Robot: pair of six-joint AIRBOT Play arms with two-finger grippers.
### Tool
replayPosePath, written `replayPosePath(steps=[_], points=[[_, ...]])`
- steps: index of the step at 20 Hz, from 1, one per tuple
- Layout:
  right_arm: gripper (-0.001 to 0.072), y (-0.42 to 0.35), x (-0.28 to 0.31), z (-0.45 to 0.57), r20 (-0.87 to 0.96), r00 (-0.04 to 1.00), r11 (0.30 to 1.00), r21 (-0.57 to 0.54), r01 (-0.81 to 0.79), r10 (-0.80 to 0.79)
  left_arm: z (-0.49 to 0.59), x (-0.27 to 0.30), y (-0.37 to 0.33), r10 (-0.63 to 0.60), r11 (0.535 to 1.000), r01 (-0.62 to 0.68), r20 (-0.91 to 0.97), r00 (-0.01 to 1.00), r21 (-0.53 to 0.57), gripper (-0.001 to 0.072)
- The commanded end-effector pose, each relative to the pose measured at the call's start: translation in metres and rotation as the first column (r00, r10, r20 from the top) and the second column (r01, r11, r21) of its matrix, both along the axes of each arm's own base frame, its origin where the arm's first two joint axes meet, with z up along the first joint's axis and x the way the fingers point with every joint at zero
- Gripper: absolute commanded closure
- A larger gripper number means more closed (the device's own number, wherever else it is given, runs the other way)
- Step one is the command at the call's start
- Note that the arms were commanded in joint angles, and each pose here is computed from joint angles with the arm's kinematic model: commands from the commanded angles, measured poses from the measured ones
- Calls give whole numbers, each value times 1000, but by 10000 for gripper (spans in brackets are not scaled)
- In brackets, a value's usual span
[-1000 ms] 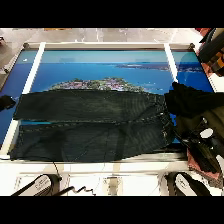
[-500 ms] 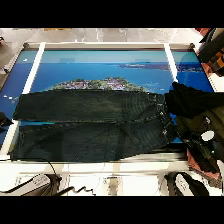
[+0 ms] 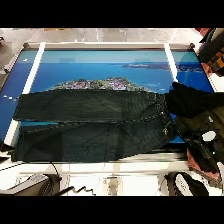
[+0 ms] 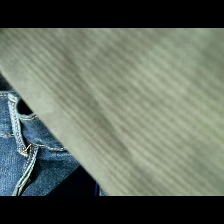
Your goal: Fold the clothes and pants, and hang the long-sleeved shirts on hangers.
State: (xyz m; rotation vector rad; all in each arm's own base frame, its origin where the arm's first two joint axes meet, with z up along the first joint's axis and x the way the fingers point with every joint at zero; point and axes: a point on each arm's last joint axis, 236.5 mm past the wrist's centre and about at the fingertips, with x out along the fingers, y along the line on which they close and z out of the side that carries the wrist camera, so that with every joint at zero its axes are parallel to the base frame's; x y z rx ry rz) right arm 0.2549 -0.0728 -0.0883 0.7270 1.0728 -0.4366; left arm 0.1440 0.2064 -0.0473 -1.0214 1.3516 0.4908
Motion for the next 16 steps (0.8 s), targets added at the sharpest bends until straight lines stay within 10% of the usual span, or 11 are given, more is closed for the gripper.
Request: replayPosePath(steps=[1, 5, 9, 12, 14, 16], points=[[679, -1, 2, 1, 8, 1000, 1000, -5, 3, -3, -16, -31, -4, 81, 997, -81, 0, 997, -2, 211], [680, -1, 2, 1, 9, 1000, 1000, -6, 3, -3, -38, -30, -12, 39, 999, -39, 28, 999, 4, 58], [680, -1, 2, 1, 11, 1000, 1000, -3, 5, -5, -49, 0, 0, -6, 997, -1, 88, 996, 80, 75], [679, 0, 1, 1, 5, 1000, 1000, -1, 2, -2, -60, 10, -12, -84, 995, 81, 65, 994, 56, 474], [680, 1, 0, 0, -2, 1000, 1000, 4, -1, 1, -69, 8, -19, -137, 990, 136, 29, 990, 37, 487], [679, 1, -1, 0, -4, 1000, 1000, 5, -2, 2, -71, 9, -24, -161, 987, 161, 20, 987, 26, 688]])
